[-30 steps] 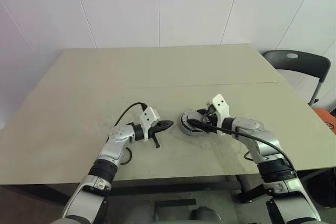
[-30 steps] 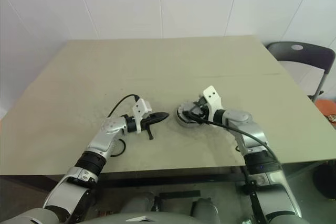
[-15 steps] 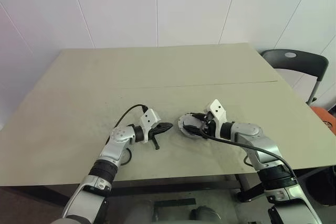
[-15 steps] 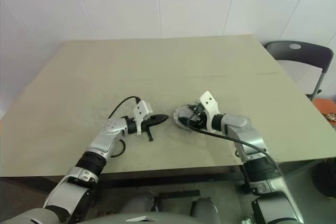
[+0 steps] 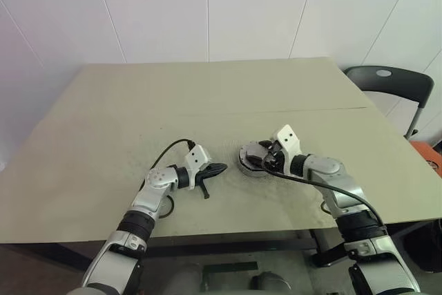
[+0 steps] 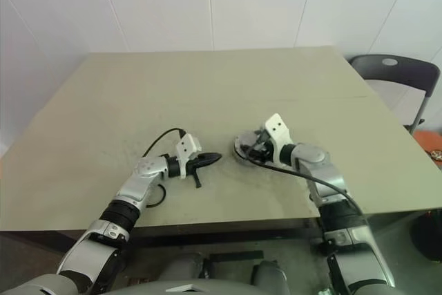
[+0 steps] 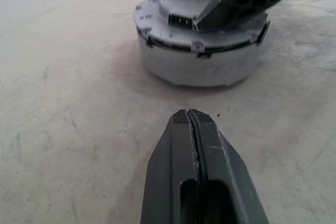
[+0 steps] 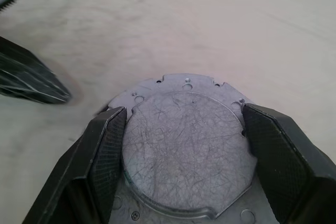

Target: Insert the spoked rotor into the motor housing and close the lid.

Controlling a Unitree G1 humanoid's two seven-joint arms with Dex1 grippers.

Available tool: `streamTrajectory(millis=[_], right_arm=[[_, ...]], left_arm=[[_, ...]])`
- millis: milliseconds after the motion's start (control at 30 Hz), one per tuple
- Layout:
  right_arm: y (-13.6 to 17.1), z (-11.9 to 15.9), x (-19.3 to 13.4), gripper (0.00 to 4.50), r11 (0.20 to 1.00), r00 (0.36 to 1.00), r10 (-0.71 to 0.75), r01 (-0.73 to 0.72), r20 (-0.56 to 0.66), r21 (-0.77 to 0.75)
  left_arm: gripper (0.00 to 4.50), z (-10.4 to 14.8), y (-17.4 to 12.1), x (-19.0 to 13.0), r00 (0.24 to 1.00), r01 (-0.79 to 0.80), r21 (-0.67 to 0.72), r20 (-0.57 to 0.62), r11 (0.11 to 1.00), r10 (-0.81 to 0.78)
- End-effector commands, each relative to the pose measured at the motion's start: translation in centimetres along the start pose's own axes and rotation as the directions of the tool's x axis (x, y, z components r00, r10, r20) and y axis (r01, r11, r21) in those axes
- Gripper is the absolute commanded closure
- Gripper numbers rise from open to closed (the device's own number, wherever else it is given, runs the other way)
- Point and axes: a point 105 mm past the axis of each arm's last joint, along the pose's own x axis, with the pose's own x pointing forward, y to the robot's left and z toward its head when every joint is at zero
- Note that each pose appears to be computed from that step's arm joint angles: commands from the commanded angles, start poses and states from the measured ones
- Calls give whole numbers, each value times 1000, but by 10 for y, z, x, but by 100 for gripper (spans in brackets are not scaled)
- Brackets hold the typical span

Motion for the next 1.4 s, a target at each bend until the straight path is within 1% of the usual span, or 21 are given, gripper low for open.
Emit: streamTrajectory(millis=[33,167,267,333,433,500,600,800,967,1100,1300,1400], right_arm=[[-9,25,-5,134,999,997,-24,27,73,-46],[0,19,-6,134,999,998,37,-36,53,-25],[16,25,-9,134,990,986,135,-138,99,30],[20,27,-11,134,985,981,162,-167,111,39],[17,23,-9,134,990,987,137,-139,87,23],[15,24,-9,134,993,989,119,-121,92,18],[2,22,-7,134,999,997,39,-39,70,-2],[6,11,-8,134,998,998,67,-67,8,2],[13,10,-7,134,995,995,100,-100,11,18],[20,12,-6,134,989,989,143,-144,38,42],[12,9,-4,134,996,996,85,-86,10,15],[3,6,-1,134,1000,1000,17,-17,-7,22]], left_arm=[[450,17,3,3,999,10,44,44,999,-12],[450,21,5,3,998,9,46,61,999,-12],[450,22,6,2,998,6,47,66,999,-10],[450,22,6,2,998,7,47,66,999,-10],[450,22,6,2,998,7,46,66,999,-10],[450,23,6,3,998,8,46,66,999,-11],[450,23,6,3,998,9,47,66,999,-12],[450,23,6,4,998,13,49,66,999,-16],[450,21,6,5,998,12,49,59,999,-15],[450,21,6,5,998,12,48,58,999,-15],[450,20,5,4,998,12,48,58,999,-15],[450,21,4,4,998,14,49,59,999,-17]])
